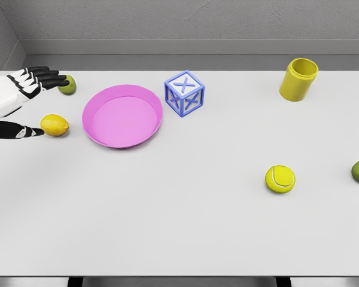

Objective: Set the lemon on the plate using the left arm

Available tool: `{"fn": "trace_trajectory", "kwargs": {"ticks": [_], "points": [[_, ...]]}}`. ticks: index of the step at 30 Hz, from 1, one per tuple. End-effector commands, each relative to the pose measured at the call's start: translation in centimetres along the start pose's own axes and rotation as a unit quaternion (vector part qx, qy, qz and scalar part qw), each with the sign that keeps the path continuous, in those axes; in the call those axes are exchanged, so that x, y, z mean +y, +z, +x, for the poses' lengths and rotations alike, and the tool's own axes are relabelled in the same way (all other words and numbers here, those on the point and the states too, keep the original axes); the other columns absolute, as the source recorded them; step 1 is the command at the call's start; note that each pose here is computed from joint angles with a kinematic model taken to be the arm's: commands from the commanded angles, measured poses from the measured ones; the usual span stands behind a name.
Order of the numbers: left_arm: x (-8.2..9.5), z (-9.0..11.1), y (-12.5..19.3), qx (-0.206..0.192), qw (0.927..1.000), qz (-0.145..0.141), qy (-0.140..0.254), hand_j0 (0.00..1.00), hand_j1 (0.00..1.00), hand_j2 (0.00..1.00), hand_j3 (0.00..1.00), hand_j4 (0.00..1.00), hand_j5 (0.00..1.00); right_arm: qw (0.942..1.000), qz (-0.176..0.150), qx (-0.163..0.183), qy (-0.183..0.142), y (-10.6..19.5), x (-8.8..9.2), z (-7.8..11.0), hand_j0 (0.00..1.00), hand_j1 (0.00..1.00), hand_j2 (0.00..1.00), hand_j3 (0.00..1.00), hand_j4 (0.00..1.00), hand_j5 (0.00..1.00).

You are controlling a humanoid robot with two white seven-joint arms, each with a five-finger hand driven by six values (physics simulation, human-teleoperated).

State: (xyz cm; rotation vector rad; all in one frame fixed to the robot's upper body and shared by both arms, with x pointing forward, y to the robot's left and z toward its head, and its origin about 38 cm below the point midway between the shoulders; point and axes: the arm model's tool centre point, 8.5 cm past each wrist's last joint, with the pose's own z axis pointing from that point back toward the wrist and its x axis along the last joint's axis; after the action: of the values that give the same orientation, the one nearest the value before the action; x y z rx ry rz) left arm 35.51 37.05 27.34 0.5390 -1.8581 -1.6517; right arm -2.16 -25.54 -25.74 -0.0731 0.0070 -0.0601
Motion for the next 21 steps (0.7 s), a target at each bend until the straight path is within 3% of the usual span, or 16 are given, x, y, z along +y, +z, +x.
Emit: {"fn": "trace_trajectory", "kwargs": {"ticks": [1, 5, 7, 9, 11, 12, 16, 18, 21], "points": [[0.1, 0.0, 0.0, 0.000, 1.0000, 0.000, -0.002, 1.00, 1.00, 1.00, 1.00, 1.00, 1.00, 1.0000, 0.001, 0.004, 0.001, 0.0, 0.1, -0.2, 1.00, 1.00, 1.00, 1.00, 1.00, 1.00], [-0.4, -0.4, 0.2, 0.008, 0.9996, -0.021, -0.019, 1.00, 1.00, 1.00, 1.00, 1.00, 1.00, 1.0000, 0.001, 0.001, 0.001, 0.0, 0.0, 0.0, 1.00, 1.00, 1.00, 1.00, 1.00, 1.00], [-1.5, -1.6, 0.9, 0.029, 0.9978, -0.059, -0.013, 1.00, 1.00, 1.00, 1.00, 1.00, 1.00, 1.0000, 0.001, 0.001, 0.002, 0.0, 0.0, 0.0, 1.00, 1.00, 1.00, 1.00, 1.00, 1.00], [-3.2, -2.7, 1.7, 0.050, 0.9925, -0.111, -0.003, 1.00, 1.00, 1.00, 1.00, 1.00, 1.00, 1.0000, 0.000, 0.000, 0.001, 0.0, 0.0, 0.0, 1.00, 1.00, 1.00, 1.00, 1.00, 1.00], [-7.4, -1.6, -0.2, 0.028, 0.9846, -0.166, 0.045, 1.00, 1.00, 1.00, 1.00, 1.00, 1.00, 1.0000, 0.001, 0.001, 0.001, 0.0, 0.0, 0.0, 1.00, 1.00, 1.00, 1.00, 1.00, 1.00], [-8.0, -1.3, -0.6, 0.022, 0.9824, -0.178, 0.051, 1.00, 1.00, 1.00, 1.00, 1.00, 1.00, 1.0000, 0.001, 0.001, 0.001, 0.0, 0.0, 0.0, 1.00, 1.00, 1.00, 1.00, 1.00, 1.00], [-9.1, -3.4, 0.5, 0.056, 0.9784, -0.186, 0.071, 1.00, 1.00, 1.00, 1.00, 1.00, 1.00, 1.0000, 0.001, 0.001, 0.001, 0.0, 0.0, 0.0, 1.00, 1.00, 1.00, 1.00, 1.00, 1.00], [-9.1, -3.4, -0.3, 0.053, 0.9776, -0.197, 0.054, 1.00, 1.00, 1.00, 1.00, 1.00, 1.00, 1.0000, 0.001, 0.001, 0.001, 0.0, 0.0, 0.0, 1.00, 1.00, 1.00, 1.00, 1.00, 1.00], [-9.9, -7.5, -0.4, 0.108, 0.9724, -0.191, 0.078, 1.00, 1.00, 1.00, 1.00, 1.00, 1.00, 1.0000, 0.001, 0.001, 0.001, 0.0, 0.0, 0.0, 1.00, 1.00, 1.00, 1.00, 1.00, 1.00]]}}
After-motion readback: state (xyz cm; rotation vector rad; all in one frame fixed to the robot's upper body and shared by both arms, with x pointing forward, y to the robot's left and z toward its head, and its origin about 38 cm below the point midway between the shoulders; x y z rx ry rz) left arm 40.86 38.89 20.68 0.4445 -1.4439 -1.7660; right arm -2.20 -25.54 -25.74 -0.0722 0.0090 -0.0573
